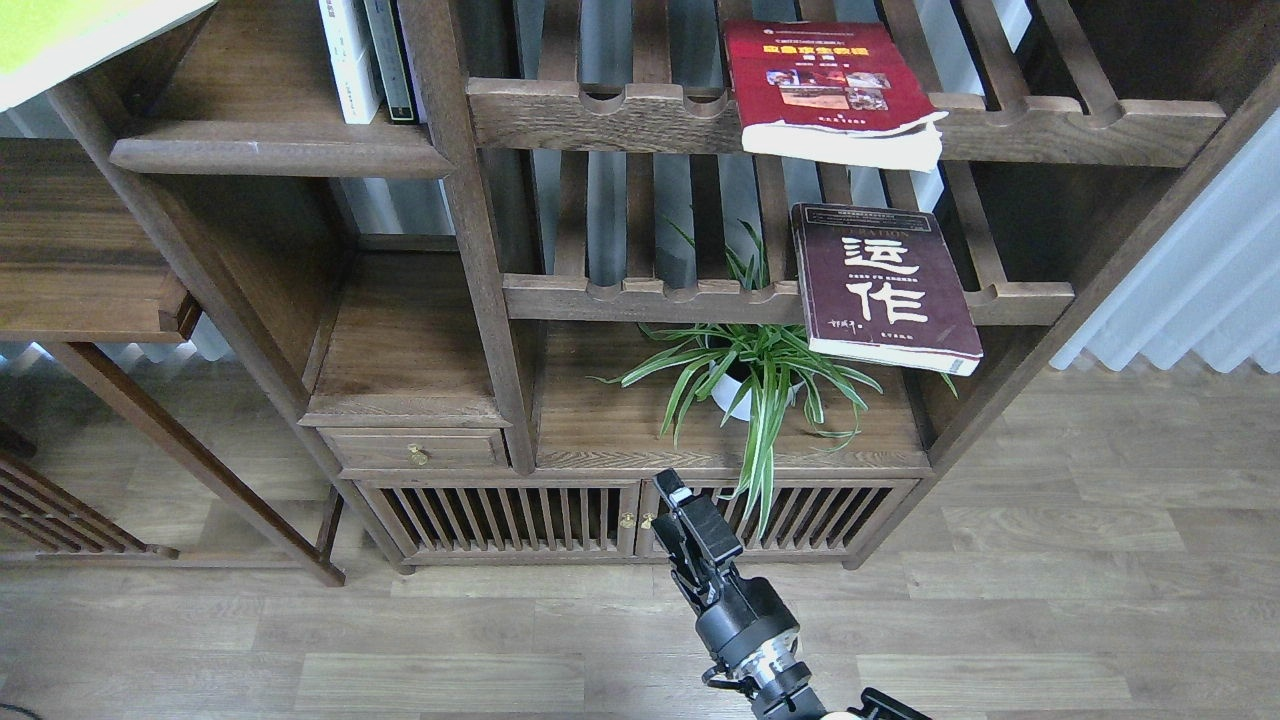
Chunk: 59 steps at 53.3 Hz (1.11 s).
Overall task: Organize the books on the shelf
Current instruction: 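Place the yellow-green book upright on the top shelf with the left gripper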
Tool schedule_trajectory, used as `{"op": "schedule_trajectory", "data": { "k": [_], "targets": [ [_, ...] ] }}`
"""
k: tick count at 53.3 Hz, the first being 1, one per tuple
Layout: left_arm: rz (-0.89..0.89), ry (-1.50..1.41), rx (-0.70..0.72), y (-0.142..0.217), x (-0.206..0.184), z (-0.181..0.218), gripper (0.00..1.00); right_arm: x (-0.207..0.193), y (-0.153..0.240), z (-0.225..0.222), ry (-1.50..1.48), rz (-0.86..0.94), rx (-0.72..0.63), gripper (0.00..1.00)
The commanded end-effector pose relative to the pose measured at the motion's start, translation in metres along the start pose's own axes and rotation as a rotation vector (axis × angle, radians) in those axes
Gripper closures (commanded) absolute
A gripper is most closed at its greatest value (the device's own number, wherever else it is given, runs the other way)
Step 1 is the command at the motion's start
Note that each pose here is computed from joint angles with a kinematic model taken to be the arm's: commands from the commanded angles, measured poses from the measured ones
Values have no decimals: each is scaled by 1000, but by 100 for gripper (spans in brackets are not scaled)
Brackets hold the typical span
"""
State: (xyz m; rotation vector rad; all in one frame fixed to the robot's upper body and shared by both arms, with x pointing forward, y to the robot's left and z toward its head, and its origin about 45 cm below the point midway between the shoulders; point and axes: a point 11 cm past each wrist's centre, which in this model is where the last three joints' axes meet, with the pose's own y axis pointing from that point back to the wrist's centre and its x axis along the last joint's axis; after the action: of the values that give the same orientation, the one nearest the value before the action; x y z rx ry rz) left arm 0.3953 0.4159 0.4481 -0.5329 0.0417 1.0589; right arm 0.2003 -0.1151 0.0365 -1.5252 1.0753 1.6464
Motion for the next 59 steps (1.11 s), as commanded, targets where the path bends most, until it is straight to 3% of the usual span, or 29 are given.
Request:
{"op": "schedule_trajectory", "data": {
  "k": [1,24,31,39,59],
  "targets": [
    [-13,-48,7,-3,-3,-2,98,1,0,0,2,2,0,5],
    [-21,-138,61,-10,-4,-43,100,3,4,5,-1,10,-14,5],
    [63,-186,68,-20,-3,-61,100,4,4,4,-1,13,-11,5],
    [243,-253,42,-26,12,-55,100,5,5,5,-4,16,-10,5],
    [302,-285,3,-65,-4,-103,100,4,4,4,-4,15,-8,5]
  ]
}}
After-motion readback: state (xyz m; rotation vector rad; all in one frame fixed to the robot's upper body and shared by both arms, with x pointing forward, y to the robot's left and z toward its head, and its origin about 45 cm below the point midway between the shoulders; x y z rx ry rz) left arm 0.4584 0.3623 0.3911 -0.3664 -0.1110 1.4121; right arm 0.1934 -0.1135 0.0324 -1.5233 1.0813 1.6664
